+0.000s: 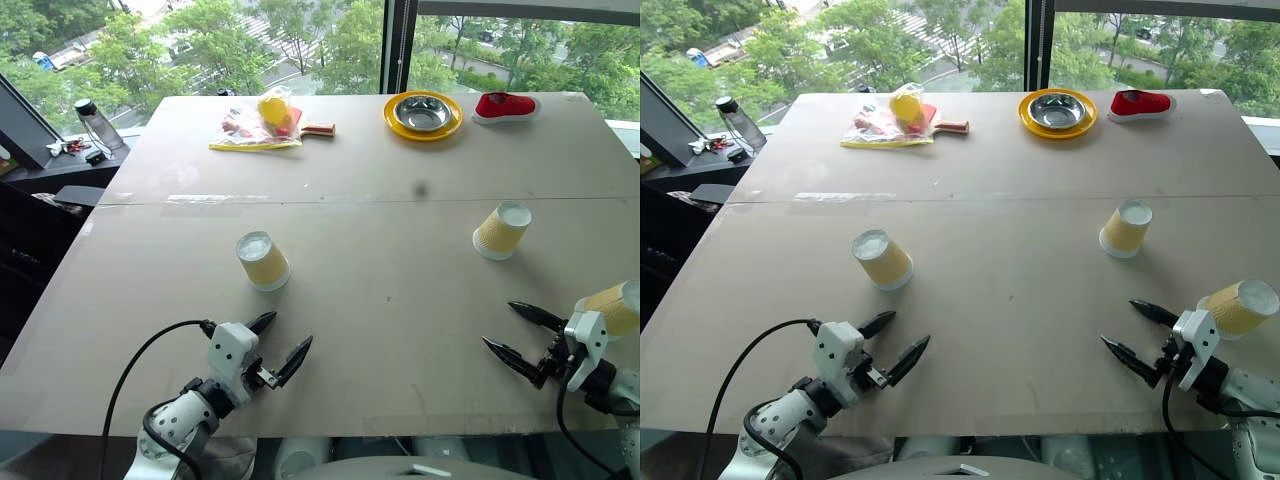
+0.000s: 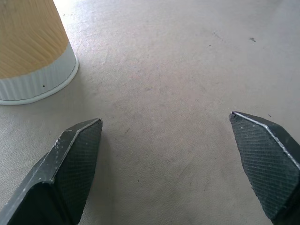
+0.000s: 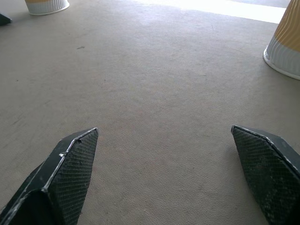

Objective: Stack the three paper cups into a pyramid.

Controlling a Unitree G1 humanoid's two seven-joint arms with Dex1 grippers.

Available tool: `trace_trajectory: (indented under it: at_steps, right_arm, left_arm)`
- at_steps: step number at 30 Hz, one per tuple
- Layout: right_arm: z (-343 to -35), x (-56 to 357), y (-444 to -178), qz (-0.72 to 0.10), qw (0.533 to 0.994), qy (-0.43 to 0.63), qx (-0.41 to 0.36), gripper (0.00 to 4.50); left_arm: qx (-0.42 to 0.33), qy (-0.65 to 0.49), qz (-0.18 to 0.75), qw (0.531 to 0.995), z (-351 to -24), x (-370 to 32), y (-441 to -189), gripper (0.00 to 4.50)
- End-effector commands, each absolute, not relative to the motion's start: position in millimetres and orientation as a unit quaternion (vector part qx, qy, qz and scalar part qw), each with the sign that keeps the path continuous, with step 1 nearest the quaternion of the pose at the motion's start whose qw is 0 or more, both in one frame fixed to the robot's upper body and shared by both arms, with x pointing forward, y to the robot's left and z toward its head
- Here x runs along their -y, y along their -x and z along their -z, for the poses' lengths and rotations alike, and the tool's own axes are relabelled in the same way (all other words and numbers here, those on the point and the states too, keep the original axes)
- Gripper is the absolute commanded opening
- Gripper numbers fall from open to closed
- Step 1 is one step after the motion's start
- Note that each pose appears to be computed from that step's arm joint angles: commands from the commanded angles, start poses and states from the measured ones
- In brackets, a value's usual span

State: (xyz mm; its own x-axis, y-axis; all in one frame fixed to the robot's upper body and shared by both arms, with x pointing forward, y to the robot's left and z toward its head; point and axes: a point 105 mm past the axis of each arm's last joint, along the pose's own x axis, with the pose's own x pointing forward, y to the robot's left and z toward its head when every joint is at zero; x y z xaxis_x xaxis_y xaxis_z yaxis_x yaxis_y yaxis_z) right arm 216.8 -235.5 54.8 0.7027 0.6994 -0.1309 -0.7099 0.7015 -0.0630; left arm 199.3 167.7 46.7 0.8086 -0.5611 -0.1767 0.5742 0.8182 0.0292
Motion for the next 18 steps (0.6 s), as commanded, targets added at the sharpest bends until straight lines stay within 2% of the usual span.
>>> trace_trajectory:
  at_steps: [1, 18]
  right_arm:
    - [-60.3, 237.8, -216.5, -0.387, 0.919, 0.064, -0.042, 4.5]
    - [-62.9, 241.7, -223.2, -0.384, 0.92, 0.065, -0.037, 4.5]
  left_arm:
    - [-0.109, -0.031, 0.295, 0.949, -30.9, -172.1, -190.4, 4.44]
    - [-0.085, -0.03, 0.311, 0.946, -37.6, -165.4, -195.3, 4.44]
